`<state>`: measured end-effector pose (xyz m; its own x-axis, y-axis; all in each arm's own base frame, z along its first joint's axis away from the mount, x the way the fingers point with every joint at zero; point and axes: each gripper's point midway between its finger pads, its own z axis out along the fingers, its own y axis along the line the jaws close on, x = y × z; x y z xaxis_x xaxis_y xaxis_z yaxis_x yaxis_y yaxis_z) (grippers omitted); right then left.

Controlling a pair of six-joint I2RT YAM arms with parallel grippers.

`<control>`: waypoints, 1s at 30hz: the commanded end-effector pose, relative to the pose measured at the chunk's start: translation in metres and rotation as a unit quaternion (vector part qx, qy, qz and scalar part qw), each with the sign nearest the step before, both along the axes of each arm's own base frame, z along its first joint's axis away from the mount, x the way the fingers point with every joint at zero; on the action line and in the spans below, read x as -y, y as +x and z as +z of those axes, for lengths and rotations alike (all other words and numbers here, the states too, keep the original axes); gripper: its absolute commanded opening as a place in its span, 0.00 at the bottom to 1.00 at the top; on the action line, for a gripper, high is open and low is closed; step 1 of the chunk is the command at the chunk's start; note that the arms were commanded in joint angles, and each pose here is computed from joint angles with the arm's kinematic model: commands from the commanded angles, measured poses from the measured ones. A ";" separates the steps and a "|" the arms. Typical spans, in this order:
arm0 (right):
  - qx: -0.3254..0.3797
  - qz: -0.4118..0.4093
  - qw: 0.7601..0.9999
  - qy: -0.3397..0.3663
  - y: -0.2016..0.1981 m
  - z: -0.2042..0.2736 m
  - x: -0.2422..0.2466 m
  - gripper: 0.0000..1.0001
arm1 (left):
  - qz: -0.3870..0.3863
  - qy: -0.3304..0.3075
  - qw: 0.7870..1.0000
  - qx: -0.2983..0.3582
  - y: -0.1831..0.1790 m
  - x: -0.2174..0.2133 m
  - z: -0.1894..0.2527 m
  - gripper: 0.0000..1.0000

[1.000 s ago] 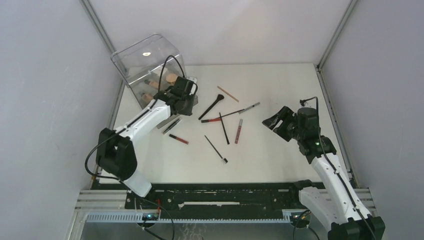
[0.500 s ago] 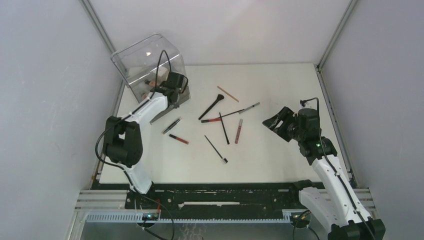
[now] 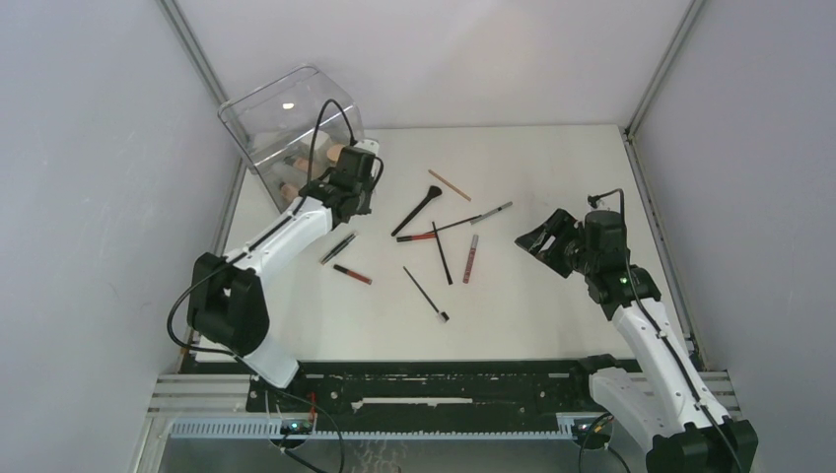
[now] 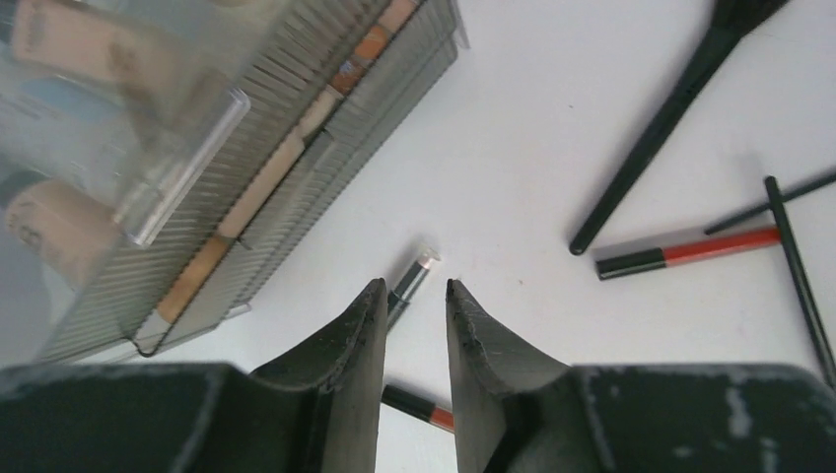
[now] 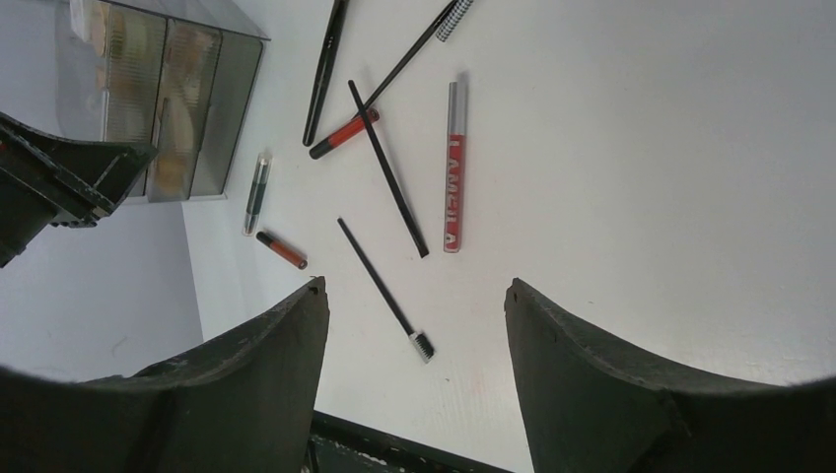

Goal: Organize the makeup
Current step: Close the drawer in the storage box.

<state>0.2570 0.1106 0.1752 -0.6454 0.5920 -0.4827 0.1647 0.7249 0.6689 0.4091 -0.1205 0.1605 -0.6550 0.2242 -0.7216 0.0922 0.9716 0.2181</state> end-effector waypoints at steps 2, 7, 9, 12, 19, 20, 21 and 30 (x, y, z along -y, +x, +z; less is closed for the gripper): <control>0.027 0.000 1.000 -0.004 0.006 0.009 0.002 0.73 | -0.004 -0.052 0.999 0.006 -0.008 0.012 0.001 0.33; 0.025 -0.007 1.000 -0.014 0.001 0.006 0.007 0.73 | -0.035 -0.074 0.997 -0.015 -0.013 0.030 -0.007 0.33; 0.025 -0.012 0.999 -0.018 0.000 0.005 0.009 0.73 | -0.059 -0.074 0.995 -0.039 -0.018 0.037 -0.013 0.36; 0.021 -0.016 0.999 -0.019 0.001 0.003 0.010 0.75 | -0.017 -0.019 0.997 -0.074 -0.022 0.015 -0.029 0.36; 0.022 -0.010 1.000 -0.009 0.002 0.003 0.006 0.75 | 0.059 0.137 0.987 -0.063 0.008 -0.050 -0.055 0.28; 0.021 -0.012 1.000 -0.010 0.001 0.003 0.007 0.75 | 0.073 0.154 0.984 -0.044 0.015 -0.057 -0.051 0.29; 0.021 -0.013 1.000 -0.012 0.000 0.003 0.007 0.75 | 0.083 0.165 0.983 -0.023 0.021 -0.062 -0.047 0.29; 0.025 -0.033 0.999 -0.032 -0.011 0.005 0.020 0.76 | 0.080 0.153 0.982 0.075 0.063 -0.068 -0.004 0.33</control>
